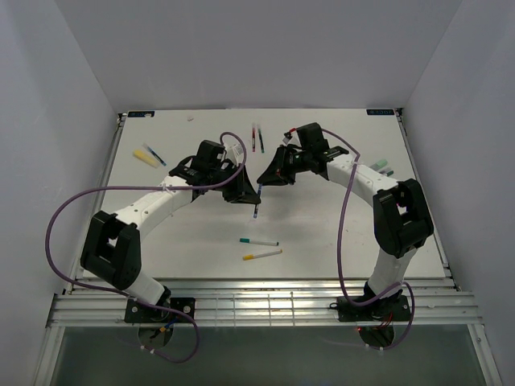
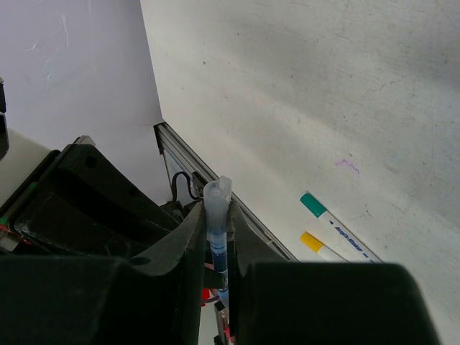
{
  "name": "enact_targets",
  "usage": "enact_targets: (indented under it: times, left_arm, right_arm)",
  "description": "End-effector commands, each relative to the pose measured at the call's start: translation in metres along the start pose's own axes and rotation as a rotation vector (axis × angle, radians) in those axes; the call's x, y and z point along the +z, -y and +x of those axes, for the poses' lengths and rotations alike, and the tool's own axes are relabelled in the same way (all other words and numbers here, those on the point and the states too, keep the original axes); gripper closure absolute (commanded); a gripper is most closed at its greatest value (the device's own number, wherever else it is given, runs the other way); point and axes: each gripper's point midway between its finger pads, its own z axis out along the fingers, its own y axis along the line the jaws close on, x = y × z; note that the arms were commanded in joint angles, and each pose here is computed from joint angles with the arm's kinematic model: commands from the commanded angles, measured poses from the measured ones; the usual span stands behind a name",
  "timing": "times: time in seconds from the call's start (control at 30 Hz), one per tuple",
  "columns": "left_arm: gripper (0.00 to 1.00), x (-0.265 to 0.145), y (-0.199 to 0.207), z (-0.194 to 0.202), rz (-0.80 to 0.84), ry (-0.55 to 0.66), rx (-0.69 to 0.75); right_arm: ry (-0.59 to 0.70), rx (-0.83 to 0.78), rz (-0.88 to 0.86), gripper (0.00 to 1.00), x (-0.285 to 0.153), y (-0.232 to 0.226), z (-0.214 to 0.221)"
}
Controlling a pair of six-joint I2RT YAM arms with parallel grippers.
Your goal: Open the pen caps
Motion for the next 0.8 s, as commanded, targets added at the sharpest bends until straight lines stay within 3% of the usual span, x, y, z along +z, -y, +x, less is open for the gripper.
enact_targets:
  times: [0.0,0.17,0.23,0.33,0.63,0.77]
  left_arm:
    - [0.76,0.001,0.007,0.005,0.044,-0.024,0.007]
    - [0.69,0.003,0.002,0.005,0.024,-0.017,0.003]
    - [0.58,0.003,0.002,0.005,0.020,-0.020,-0.001]
    - [0.53,0.006,-0.001,0.006,0.014,-0.026,-0.009]
    - [0.87,0.006,0.001,0.007,0.027,-0.039,-0.009]
    - [1.00,0.004,0.001,0.011,0.033,-0.043,-0.012]
  right_arm:
    - [0.042,-0.055,-0.072,0.92,-0.008,-0.035,-0.014]
    - [0.047,-0.052,-0.083,0.92,-0.009,-0.037,-0.014]
    - [0.045,-0.048,-0.086,0.92,-0.010,-0.037,-0.012]
    - [0.045,-0.047,-0.089,0.92,-0.011,-0.037,-0.010]
    - [0.059,-0.046,-0.059,0.92,-0.006,-0.029,-0.014]
    - [0.143,-0.040,-0.009,0.92,-0.006,-0.027,-0.034]
